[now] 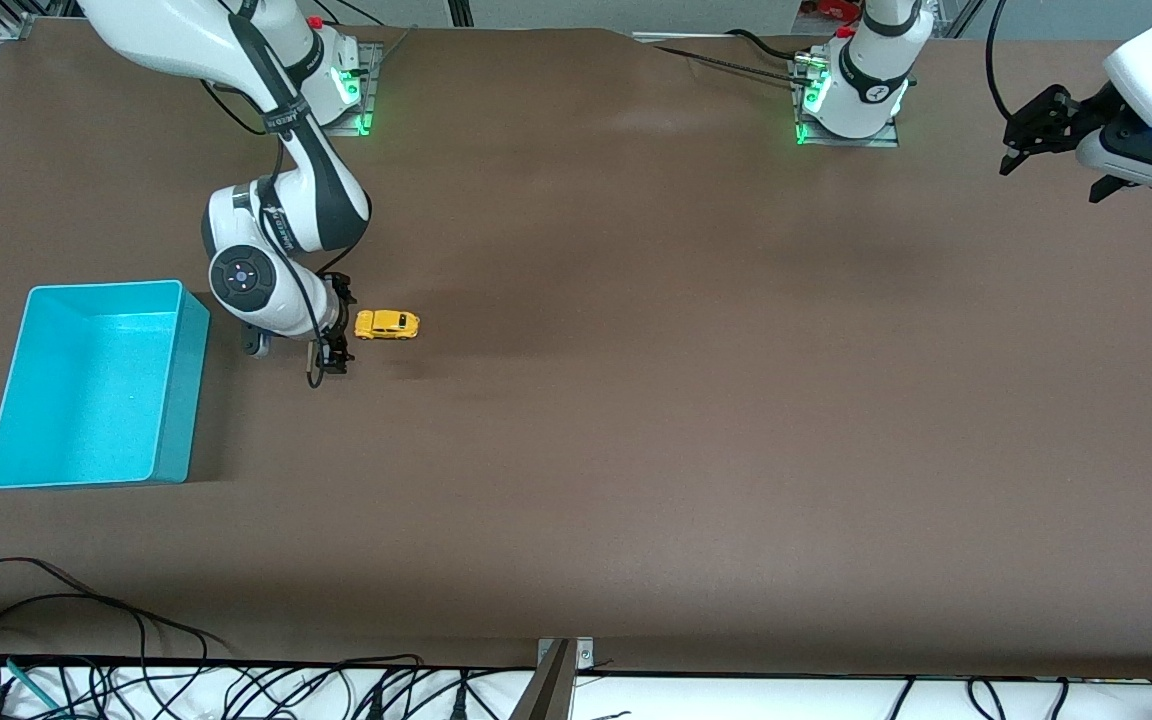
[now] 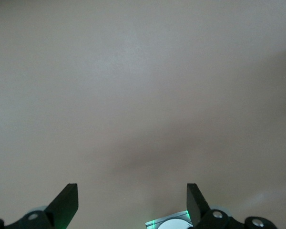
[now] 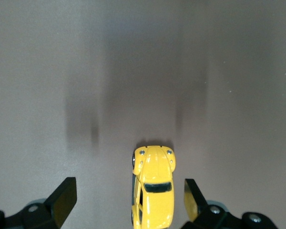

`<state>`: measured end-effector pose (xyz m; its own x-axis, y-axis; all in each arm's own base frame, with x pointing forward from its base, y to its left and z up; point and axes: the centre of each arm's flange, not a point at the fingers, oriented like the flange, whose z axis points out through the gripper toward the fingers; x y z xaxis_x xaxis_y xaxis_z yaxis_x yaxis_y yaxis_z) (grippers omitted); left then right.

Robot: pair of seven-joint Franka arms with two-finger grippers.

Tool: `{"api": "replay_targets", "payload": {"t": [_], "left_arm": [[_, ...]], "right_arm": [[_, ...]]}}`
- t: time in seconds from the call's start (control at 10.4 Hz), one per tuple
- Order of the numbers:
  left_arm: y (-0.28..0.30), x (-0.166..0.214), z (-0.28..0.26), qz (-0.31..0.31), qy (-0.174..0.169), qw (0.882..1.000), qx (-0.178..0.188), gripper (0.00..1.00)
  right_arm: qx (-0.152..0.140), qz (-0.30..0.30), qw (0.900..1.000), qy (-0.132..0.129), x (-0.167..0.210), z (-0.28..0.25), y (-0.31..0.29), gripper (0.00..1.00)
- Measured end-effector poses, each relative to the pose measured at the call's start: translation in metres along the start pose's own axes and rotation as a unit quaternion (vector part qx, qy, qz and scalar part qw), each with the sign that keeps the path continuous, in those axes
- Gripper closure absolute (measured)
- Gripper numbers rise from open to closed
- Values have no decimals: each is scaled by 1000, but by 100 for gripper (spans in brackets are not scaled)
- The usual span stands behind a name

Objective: Wind up and store yellow beetle car
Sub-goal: 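Lower the right gripper and grasp the yellow car, then carry the car with the right gripper into the teal box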

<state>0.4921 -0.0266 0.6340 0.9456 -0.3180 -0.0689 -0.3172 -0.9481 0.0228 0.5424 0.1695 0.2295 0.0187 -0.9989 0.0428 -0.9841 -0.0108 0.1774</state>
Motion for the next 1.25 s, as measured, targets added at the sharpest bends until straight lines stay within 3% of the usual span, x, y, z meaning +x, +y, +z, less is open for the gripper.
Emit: {"api": "replay_targets", "payload": {"t": [0.39, 0.58, 0.77, 0.96, 1.06, 1.25], "left_arm": [[3, 2, 1, -30, 0, 1000, -2, 0], [4, 10, 0, -69, 2, 998, -4, 0], [2, 16, 2, -80, 0, 997, -5, 0], [1, 19, 4, -81, -3, 997, -6, 0], [1, 19, 5, -81, -3, 997, -6, 0], [1, 19, 4, -81, -3, 997, -6, 0]], "right_arm": [[-10, 17, 1000, 0, -22, 15, 10, 0], [-1, 25, 1000, -6, -39, 21, 18, 0], [17, 23, 1000, -13, -40, 43, 29, 1], [16, 19, 1000, -12, -40, 66, 41, 6], [20, 18, 1000, -14, -41, 67, 40, 24], [21, 18, 1000, -14, -42, 66, 40, 47]]}}
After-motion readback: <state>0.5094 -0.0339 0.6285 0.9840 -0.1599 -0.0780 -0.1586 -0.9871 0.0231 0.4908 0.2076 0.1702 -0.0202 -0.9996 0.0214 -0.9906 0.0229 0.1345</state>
